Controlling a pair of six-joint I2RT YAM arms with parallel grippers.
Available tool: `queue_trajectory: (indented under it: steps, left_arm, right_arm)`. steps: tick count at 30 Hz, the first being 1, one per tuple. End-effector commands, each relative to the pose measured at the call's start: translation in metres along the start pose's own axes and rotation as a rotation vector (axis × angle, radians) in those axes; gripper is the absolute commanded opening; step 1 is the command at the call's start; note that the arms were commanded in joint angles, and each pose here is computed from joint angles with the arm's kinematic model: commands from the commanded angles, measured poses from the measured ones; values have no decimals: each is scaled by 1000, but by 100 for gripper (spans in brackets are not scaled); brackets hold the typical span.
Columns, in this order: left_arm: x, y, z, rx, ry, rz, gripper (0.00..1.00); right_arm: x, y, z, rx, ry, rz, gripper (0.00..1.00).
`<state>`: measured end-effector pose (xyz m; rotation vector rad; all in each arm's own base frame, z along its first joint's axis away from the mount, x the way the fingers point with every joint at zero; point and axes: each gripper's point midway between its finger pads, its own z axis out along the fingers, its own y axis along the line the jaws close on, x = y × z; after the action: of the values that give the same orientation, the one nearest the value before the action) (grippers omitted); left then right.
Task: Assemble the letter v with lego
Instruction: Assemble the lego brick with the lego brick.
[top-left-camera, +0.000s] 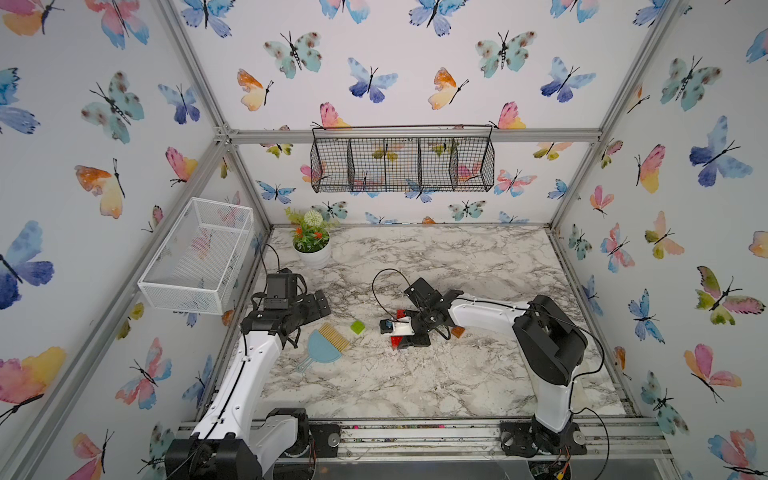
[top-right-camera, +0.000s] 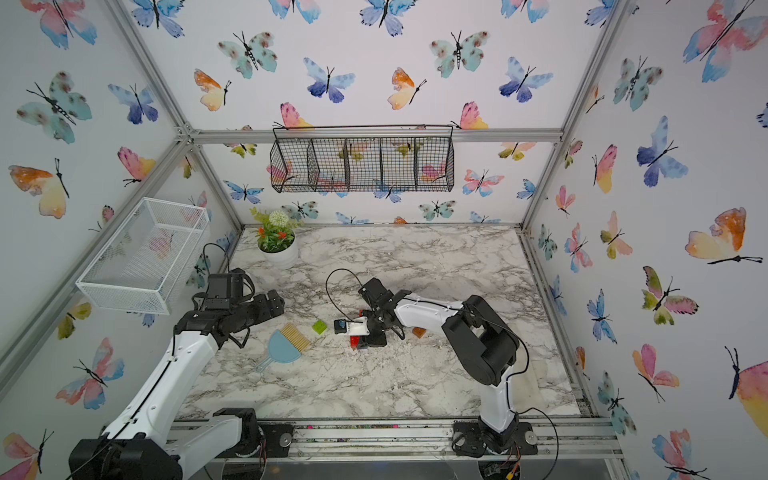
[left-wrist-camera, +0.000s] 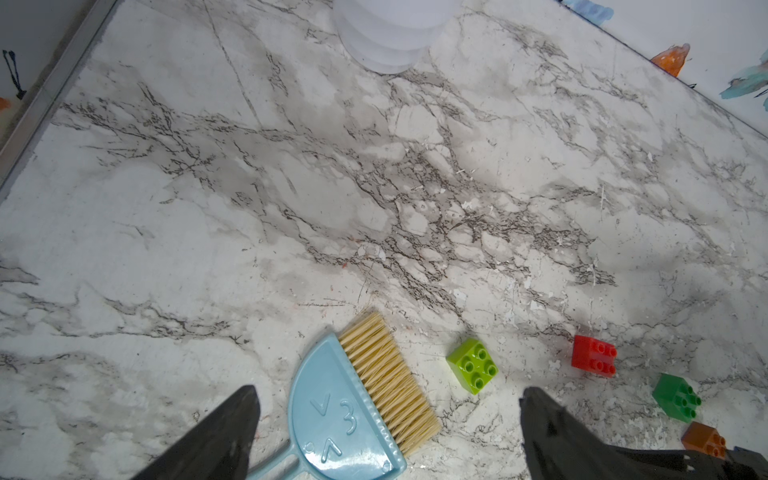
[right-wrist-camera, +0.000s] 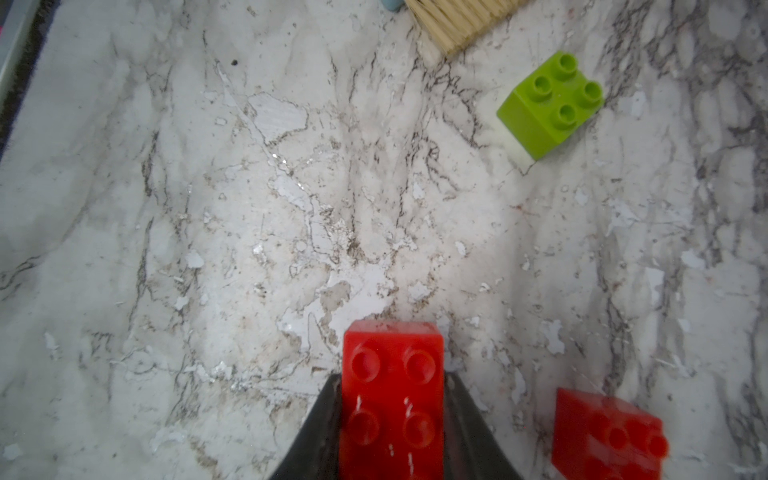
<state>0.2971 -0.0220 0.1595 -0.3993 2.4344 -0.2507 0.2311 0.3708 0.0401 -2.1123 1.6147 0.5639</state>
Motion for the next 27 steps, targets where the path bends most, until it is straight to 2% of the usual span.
queue_trajectory:
  steps: [1,11,20,27]
  left_arm:
    - [1,2,2,-5,3,5,98]
    - [2,4,3,-11,7,3,98]
    - [2,4,4,-14,9,4,98]
    - [3,5,4,-17,13,-1,98]
  right_arm:
    - [29,15,8,-42,85,51,1]
    - [43,18,6,-20,133,75,1]
    - [38,26,2,-37,107,78,1]
    - [37,19,-2,10,103,93,1]
